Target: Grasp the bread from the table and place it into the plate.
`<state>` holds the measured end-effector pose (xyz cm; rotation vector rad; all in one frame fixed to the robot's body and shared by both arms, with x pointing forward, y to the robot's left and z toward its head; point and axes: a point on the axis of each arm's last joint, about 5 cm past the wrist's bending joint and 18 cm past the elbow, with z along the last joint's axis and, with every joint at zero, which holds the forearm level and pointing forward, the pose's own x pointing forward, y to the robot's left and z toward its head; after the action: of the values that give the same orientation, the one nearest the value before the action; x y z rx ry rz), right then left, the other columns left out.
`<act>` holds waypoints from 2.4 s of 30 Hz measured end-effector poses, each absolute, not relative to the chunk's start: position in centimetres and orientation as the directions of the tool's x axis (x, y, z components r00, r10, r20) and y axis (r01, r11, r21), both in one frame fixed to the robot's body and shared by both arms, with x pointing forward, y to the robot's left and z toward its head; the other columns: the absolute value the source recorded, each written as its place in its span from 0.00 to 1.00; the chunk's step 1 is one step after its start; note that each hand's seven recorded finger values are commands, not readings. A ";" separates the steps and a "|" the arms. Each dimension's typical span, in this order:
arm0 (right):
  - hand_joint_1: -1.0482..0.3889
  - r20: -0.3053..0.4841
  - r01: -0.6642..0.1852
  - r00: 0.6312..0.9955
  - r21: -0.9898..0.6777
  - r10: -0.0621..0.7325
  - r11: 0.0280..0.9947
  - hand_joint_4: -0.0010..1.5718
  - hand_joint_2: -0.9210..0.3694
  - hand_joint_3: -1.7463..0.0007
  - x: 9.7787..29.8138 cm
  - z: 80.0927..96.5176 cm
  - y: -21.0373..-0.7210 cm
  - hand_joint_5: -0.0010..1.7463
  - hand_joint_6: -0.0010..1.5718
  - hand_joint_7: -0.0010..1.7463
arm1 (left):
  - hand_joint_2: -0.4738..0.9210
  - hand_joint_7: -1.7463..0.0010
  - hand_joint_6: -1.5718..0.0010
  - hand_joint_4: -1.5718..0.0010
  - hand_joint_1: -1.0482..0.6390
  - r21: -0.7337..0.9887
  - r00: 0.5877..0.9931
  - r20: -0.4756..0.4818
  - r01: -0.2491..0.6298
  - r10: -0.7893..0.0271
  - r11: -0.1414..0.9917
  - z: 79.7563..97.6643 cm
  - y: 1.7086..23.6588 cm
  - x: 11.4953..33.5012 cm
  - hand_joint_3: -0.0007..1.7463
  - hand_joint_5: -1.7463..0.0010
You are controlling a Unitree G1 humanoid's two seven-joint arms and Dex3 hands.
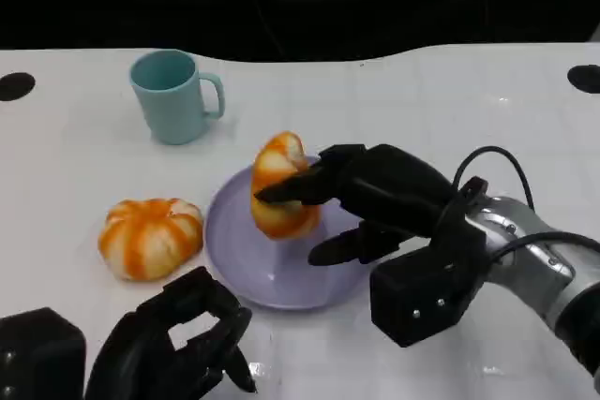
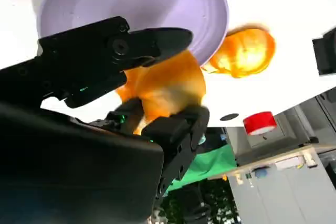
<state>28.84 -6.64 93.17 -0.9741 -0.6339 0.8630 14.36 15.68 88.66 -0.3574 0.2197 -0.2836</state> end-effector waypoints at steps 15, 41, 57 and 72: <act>0.20 0.033 -0.353 0.527 -0.900 0.849 0.254 0.28 0.00 0.82 28.4 94.1 -7.6 0.14 0.05 0.00 | 1.00 0.06 0.63 0.53 0.30 -0.372 0.937 -0.159 0.234 -0.310 0.898 88.7 15.7 14.4 0.19 0.00; 0.43 0.264 -0.225 0.565 -0.862 0.782 0.453 0.61 0.00 0.90 27.5 93.7 -9.1 0.35 0.52 0.11 | 1.00 0.04 0.64 0.53 0.30 -0.374 0.936 -0.162 0.235 -0.312 0.897 88.7 15.7 14.4 0.19 0.00; 0.45 0.349 -0.241 0.644 -0.751 0.680 0.614 0.47 0.00 0.94 23.7 93.2 -15.2 0.74 0.57 0.38 | 1.00 0.03 0.63 0.52 0.29 -0.372 0.934 -0.159 0.244 -0.321 0.895 88.8 15.5 14.5 0.19 0.00; 0.44 0.223 -0.461 0.755 -0.488 0.616 0.741 0.42 0.00 0.88 18.6 91.9 -18.4 1.00 0.39 0.89 | 1.00 0.02 0.64 0.52 0.28 -0.374 0.934 -0.153 0.248 -0.323 0.894 88.9 15.4 14.6 0.20 0.00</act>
<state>18.63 -18.43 91.94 -0.4251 -0.3881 0.6070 14.61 15.43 88.91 -0.3579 0.2150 -0.2983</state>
